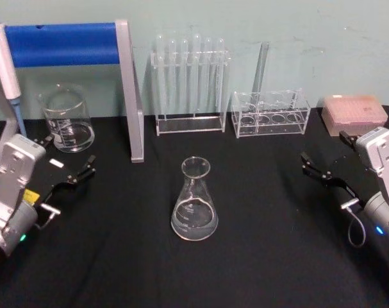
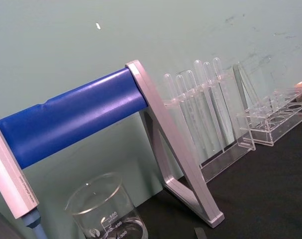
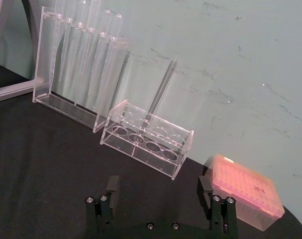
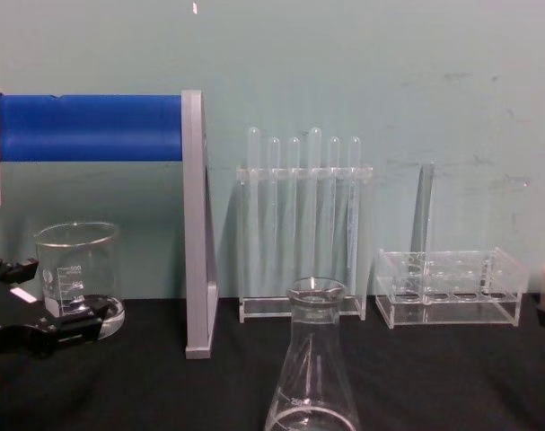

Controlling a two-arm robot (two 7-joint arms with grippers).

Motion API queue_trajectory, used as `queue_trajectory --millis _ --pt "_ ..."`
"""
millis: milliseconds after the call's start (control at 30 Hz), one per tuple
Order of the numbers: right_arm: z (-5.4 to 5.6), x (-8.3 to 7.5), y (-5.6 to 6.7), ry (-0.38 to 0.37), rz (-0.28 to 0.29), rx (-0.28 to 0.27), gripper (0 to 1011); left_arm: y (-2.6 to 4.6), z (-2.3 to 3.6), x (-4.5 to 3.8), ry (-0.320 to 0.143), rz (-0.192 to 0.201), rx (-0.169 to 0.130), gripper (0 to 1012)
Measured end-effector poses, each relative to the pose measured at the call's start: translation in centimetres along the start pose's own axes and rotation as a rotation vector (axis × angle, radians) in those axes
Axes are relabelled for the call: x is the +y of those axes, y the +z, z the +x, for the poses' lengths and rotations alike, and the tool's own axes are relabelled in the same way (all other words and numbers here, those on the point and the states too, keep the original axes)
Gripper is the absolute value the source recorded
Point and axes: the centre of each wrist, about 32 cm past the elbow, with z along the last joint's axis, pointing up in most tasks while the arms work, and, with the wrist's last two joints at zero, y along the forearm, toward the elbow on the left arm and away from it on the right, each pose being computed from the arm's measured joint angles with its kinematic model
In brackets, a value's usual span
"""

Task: Grasp the erlenmeyer flask with one hand, shake it three times, then place it back.

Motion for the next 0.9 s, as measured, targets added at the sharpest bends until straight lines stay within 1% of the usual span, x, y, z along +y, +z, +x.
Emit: queue_trajectory --millis 667,767,900 --pt "0.01 -0.01 -0.01 0.0 0.0 0.0 1000 0.0 0.0 0.0 0.0 0.0 0.0 1001" --pt "0.03 -0.13 0.03 0.011 0.002 0.011 1000 0.0 0.0 0.0 0.0 0.0 0.0 1001" --pt "0.15 -0.45 0.09 0.044 0.022 0.032 1000 0.0 0.0 0.0 0.0 0.0 0.0 1001"
